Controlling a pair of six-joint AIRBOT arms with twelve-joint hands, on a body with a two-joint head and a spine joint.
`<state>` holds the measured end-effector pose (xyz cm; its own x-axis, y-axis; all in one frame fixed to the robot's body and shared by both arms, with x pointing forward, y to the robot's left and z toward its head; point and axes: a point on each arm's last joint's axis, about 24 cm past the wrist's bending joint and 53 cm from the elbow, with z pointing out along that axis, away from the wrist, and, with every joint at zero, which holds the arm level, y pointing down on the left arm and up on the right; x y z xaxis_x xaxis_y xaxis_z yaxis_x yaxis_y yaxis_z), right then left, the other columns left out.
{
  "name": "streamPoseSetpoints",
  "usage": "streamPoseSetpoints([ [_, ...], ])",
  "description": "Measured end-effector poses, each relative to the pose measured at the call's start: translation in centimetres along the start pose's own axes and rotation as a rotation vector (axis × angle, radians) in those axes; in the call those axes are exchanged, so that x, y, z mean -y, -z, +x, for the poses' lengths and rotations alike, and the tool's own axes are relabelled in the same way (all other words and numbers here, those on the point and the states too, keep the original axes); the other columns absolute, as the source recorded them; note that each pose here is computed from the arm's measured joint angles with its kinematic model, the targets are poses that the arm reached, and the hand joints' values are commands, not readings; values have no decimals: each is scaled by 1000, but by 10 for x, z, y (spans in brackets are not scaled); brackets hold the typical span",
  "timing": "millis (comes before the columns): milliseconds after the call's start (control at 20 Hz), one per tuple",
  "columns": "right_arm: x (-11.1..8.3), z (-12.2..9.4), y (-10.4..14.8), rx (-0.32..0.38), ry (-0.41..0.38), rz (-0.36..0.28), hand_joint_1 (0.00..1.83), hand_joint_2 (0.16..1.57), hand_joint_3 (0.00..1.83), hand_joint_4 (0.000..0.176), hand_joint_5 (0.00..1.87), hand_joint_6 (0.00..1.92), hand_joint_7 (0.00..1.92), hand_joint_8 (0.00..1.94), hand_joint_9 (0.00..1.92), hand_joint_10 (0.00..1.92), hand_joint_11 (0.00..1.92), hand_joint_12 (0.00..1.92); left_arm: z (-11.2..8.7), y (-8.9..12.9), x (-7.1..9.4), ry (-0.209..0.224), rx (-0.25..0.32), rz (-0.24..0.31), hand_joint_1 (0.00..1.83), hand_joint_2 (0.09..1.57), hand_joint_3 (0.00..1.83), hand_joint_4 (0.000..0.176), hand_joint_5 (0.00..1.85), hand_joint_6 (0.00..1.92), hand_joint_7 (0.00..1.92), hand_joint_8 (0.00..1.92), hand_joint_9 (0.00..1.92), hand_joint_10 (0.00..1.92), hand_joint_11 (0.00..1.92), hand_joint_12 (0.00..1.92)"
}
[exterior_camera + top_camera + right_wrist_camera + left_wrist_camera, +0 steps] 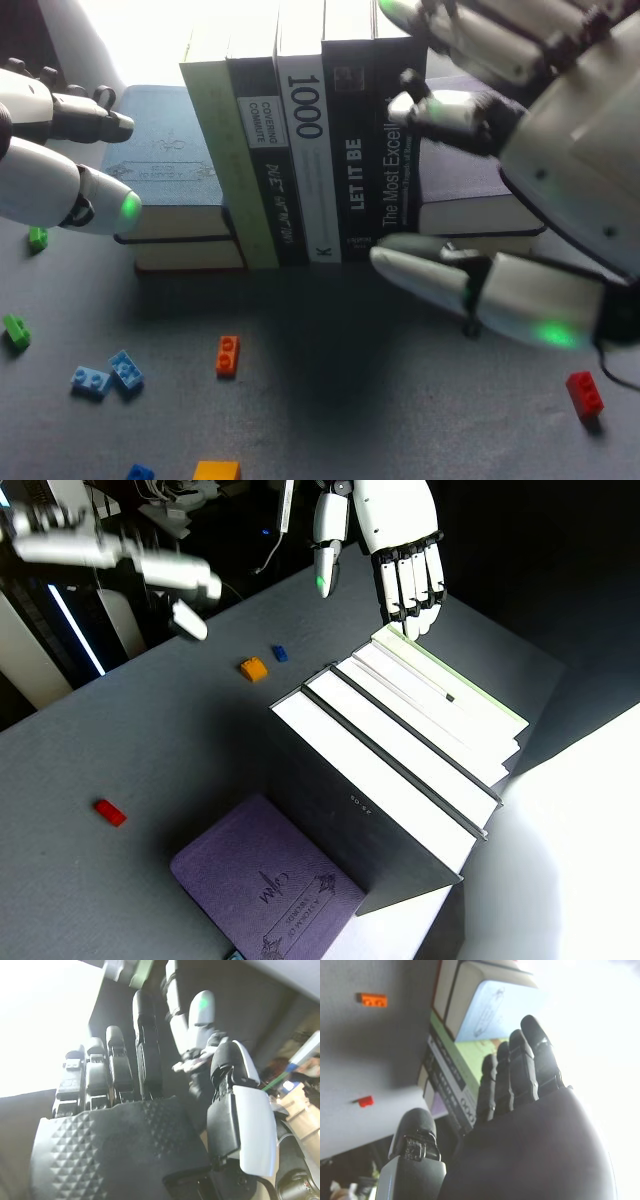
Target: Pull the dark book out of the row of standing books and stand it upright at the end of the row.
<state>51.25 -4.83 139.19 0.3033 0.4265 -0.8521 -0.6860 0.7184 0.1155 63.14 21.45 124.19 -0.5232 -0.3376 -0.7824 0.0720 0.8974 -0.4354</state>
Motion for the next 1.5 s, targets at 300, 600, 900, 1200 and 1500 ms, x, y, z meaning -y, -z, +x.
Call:
streamPoseSetpoints([
  [300, 28, -8, -41, 95, 14, 31, 0, 1147, 0, 0, 783, 26, 139, 6, 0, 0, 0, 0, 0, 0, 0, 0, 0, 0, 0, 1284, 0, 7, 86, 6, 130, 2, 151, 3, 0, 743],
  [600, 44, 5, -77, 104, 58, 37, 0, 1145, 0, 0, 761, 13, 144, 5, 3, 1, 0, 0, 0, 0, 0, 0, 0, 0, 0, 1296, 0, 5, 76, 0, 129, 1, 145, 1, 0, 706],
  [900, 33, 20, -93, 88, 63, -2, 0, 1155, 2, 8, 753, 7, 157, 8, 13, 5, 0, 0, 0, 0, 0, 7, 0, 0, 0, 1308, 2, 0, 68, 2, 130, 1, 146, 4, 0, 723],
  [1200, 33, 31, -91, 64, 71, -2, 0, 1155, 2, 3, 768, 11, 189, 14, 31, 11, 0, 0, 0, 0, 0, 7, -1, 0, 0, 1313, 3, 4, 101, 6, 139, 0, 154, 1, 0, 726],
  [1500, 24, 35, -74, 47, 91, -4, 0, 1152, 1, 0, 778, 13, 196, 11, 42, 13, 0, 0, 0, 0, 0, 7, -1, 0, 0, 1312, 0, 8, 129, 3, 147, 0, 162, 0, 0, 752],
])
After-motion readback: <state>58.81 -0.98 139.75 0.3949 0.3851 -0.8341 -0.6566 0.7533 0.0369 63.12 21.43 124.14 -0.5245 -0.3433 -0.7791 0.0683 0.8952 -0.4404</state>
